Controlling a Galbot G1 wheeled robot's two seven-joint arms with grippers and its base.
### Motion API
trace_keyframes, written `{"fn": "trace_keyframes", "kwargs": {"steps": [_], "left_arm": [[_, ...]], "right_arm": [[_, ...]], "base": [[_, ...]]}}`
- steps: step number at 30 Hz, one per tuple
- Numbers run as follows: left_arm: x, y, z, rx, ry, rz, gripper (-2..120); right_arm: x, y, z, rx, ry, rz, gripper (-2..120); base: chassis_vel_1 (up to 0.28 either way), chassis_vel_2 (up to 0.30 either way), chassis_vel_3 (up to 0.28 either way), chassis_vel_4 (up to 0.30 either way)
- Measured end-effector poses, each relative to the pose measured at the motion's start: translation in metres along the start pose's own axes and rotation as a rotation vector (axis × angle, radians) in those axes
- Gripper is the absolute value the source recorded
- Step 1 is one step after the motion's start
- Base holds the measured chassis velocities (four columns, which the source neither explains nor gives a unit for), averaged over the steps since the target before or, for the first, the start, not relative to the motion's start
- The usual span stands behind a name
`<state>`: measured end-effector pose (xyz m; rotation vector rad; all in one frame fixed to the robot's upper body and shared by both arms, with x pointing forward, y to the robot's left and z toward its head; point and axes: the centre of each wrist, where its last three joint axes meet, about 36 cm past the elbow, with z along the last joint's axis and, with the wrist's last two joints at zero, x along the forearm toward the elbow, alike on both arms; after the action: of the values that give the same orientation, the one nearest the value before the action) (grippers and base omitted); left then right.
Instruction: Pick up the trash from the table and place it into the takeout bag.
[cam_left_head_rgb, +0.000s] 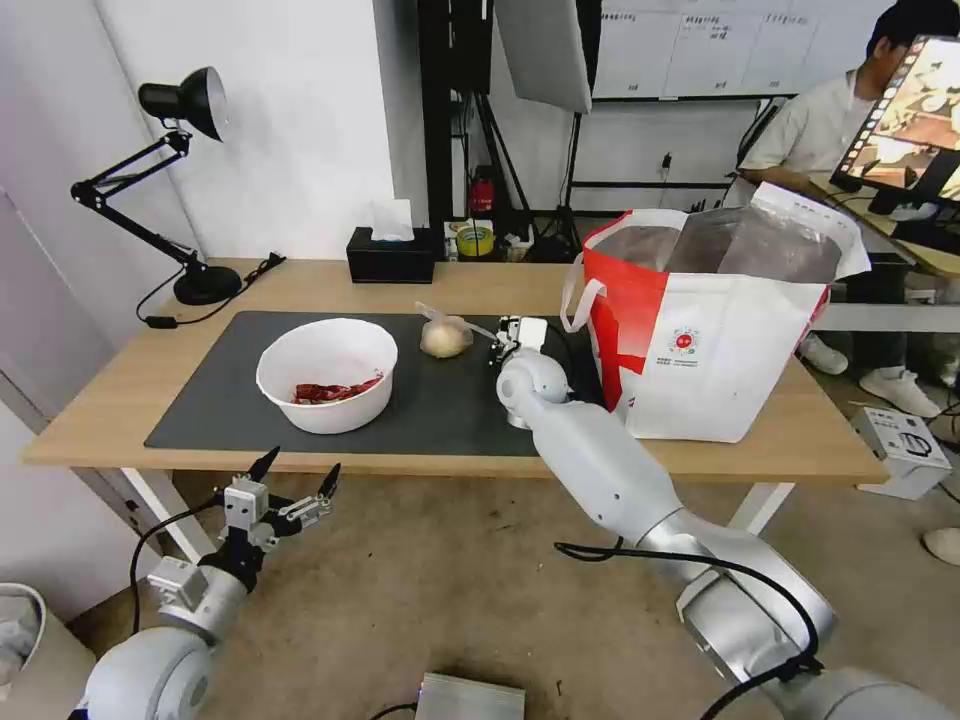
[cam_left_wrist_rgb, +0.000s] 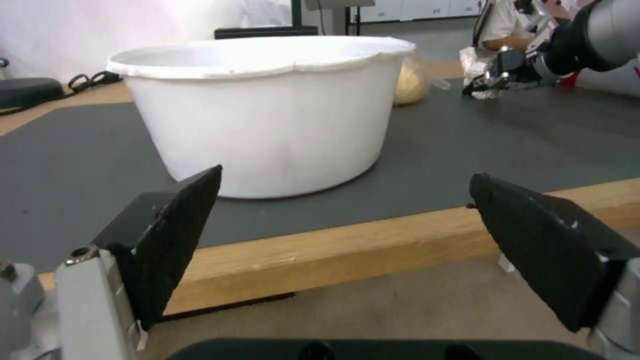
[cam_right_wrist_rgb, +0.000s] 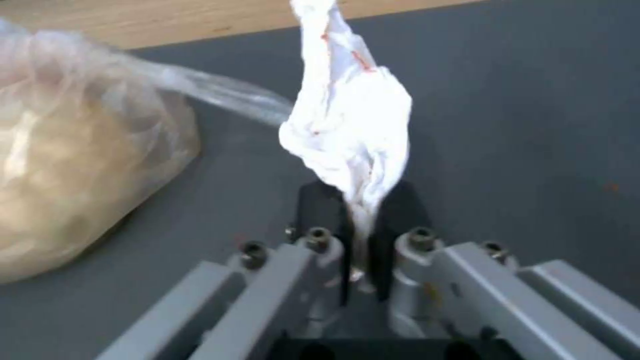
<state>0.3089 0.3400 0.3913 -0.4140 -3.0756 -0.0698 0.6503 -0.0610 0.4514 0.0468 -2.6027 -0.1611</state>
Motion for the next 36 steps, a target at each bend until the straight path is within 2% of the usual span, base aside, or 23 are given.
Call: {"fn": "trace_keyframes", "kwargs": {"steps": [1,2,5,8,10,15,18,19,22,23,26,27,30,31,34,35,36], "left_arm": [[0.0,0.0,-0.001,-0.001,-0.001,0.0,100],[0.001,0.0,-0.001,-0.001,-0.002,0.0,100],[0.001,-0.001,-0.002,0.0,-0.004,0.0,100],[0.001,-0.003,-0.003,0.003,-0.009,0.001,100],[0.002,-0.005,-0.005,0.004,-0.012,0.003,100],[0.003,-0.005,-0.007,0.002,-0.014,0.005,100],[0.004,-0.006,-0.009,-0.002,-0.015,0.008,100],[0.004,-0.006,-0.009,-0.002,-0.015,0.008,100],[0.003,-0.007,-0.01,-0.003,-0.015,0.012,100],[0.003,-0.007,-0.01,-0.003,-0.015,0.012,100],[0.002,-0.011,-0.01,-0.003,-0.015,0.011,100],[0.002,-0.011,-0.01,-0.003,-0.015,0.011,100],[-0.001,-0.014,-0.011,-0.002,-0.021,0.009,100],[-0.001,-0.014,-0.011,-0.002,-0.021,0.009,100],[-0.002,-0.017,-0.013,0.001,-0.025,0.015,100],[-0.002,-0.017,-0.013,0.001,-0.025,0.015,100],[-0.002,-0.018,-0.014,0.001,-0.026,0.017,100]], "right_arm": [[0.002,0.0,0.0,0.005,-0.004,-0.01,1],[0.003,-0.001,-0.001,0.011,-0.009,-0.018,0],[0.006,-0.001,-0.001,0.015,-0.015,-0.028,0],[0.026,-0.008,-0.009,0.026,-0.049,-0.061,0],[0.054,-0.023,-0.01,0.038,-0.066,-0.096,0],[0.084,-0.041,-0.008,0.049,-0.081,-0.142,0],[0.128,-0.064,-0.01,0.045,-0.122,-0.222,0],[0.128,-0.064,-0.01,0.045,-0.122,-0.222,0],[0.166,-0.086,-0.023,0.039,-0.207,-0.273,0],[0.166,-0.086,-0.023,0.039,-0.207,-0.273,0],[0.197,-0.11,-0.044,0.04,-0.314,-0.271,0],[0.197,-0.11,-0.044,0.04,-0.314,-0.271,0],[0.22,-0.135,-0.064,0.058,-0.454,-0.229,0],[0.22,-0.135,-0.064,0.058,-0.454,-0.229,0],[0.229,-0.157,-0.077,0.094,-0.602,-0.178,0],[0.229,-0.157,-0.077,0.094,-0.602,-0.178,0],[0.229,-0.165,-0.081,0.106,-0.648,-0.156,0]], "base": [[0.0,0.0,0.0,0.0],[0.0,0.0,0.0,0.0],[0.0,0.0,0.0,0.0],[0.0,0.0,0.0,0.0],[0.0,0.0,0.0,0.0],[0.0,0.0,0.0,0.0],[0.0,0.0,0.0,0.0],[0.0,0.0,0.0,0.0],[0.0,0.0,0.0,0.0],[0.0,0.0,0.0,0.0],[0.0,0.0,0.0,0.0],[0.0,0.0,0.0,0.0],[0.0,0.0,0.0,0.0],[0.0,0.0,0.0,0.0],[0.0,0.0,0.0,0.0],[0.0,0.0,0.0,0.0],[0.0,0.0,0.0,0.0]]}}
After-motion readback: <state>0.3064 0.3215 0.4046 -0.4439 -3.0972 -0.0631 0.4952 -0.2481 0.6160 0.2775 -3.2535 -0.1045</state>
